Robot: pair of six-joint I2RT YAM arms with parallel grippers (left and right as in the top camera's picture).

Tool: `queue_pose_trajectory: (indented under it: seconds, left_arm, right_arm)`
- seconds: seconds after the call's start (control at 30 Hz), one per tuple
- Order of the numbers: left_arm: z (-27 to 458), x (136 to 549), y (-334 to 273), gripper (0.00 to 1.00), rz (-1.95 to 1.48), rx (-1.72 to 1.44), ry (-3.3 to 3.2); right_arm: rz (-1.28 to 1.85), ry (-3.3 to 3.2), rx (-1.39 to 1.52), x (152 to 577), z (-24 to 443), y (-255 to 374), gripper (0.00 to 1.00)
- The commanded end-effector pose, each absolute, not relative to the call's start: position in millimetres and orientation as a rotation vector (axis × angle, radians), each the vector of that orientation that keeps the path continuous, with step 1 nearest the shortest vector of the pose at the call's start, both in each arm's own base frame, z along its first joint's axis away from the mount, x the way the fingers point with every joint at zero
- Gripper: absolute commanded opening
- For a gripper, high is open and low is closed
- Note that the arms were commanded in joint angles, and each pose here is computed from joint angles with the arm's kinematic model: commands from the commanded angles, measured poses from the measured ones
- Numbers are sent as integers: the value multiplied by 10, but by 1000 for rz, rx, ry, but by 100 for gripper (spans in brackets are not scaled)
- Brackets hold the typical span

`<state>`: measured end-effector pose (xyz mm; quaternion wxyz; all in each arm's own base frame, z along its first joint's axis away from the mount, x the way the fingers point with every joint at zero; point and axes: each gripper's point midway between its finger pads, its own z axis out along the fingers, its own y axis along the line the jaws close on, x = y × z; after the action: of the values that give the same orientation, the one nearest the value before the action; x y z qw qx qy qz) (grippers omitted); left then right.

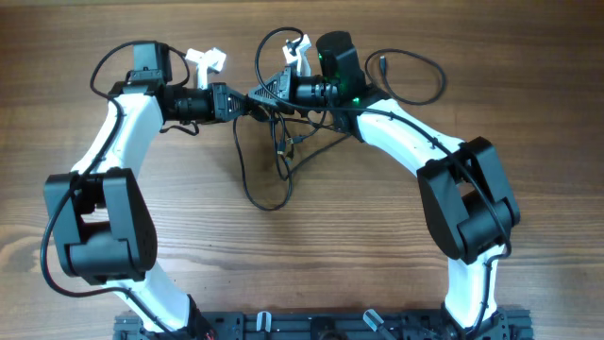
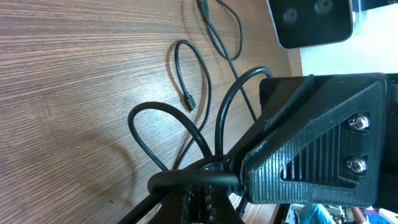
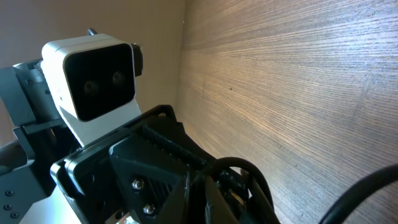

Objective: Untangle cables

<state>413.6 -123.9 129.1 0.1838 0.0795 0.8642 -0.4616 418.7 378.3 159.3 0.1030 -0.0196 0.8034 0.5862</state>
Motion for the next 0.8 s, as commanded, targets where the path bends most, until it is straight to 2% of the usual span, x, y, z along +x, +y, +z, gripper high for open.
queue_pose_trajectory:
  seconds: [0.0, 0.23, 0.37, 0.47, 0.53, 0.6, 0.67, 0.77]
  left_arm:
    - [1292, 4049, -1499, 4, -1317, 307, 2451]
    - [1274, 4057, -1502, 7, -1299, 311, 2457]
    - [1273, 4057, -1502, 20, -1299, 311, 2457]
    - [1273, 4057, -1502, 38, -1299, 311, 2457]
    - [1273, 4056, -1502, 43, -1299, 310, 2458]
    - [1273, 4056, -1502, 43, -1299, 310, 2458]
    - [1273, 4056, -1502, 44, -1299, 311, 2458]
    - [1269, 4055, -1472, 48, -1299, 298, 2462]
  right_arm:
    - [1839, 2339, -155, 4026, 1808, 3925, 4]
    - [1858, 2322, -181, 3990, 1853, 3974, 4]
    - [1865, 2316, -191, 3983, 1868, 3977, 4]
    - [1869, 2316, -195, 3976, 1870, 3978, 4]
    - [1868, 2316, -195, 3977, 1870, 3978, 4]
    - [1868, 2316, -195, 3977, 1870, 3978, 6]
    - [1868, 2316, -194, 3978, 1870, 3976, 11]
    - [1862, 2312, -190, 4007, 1868, 3947, 14]
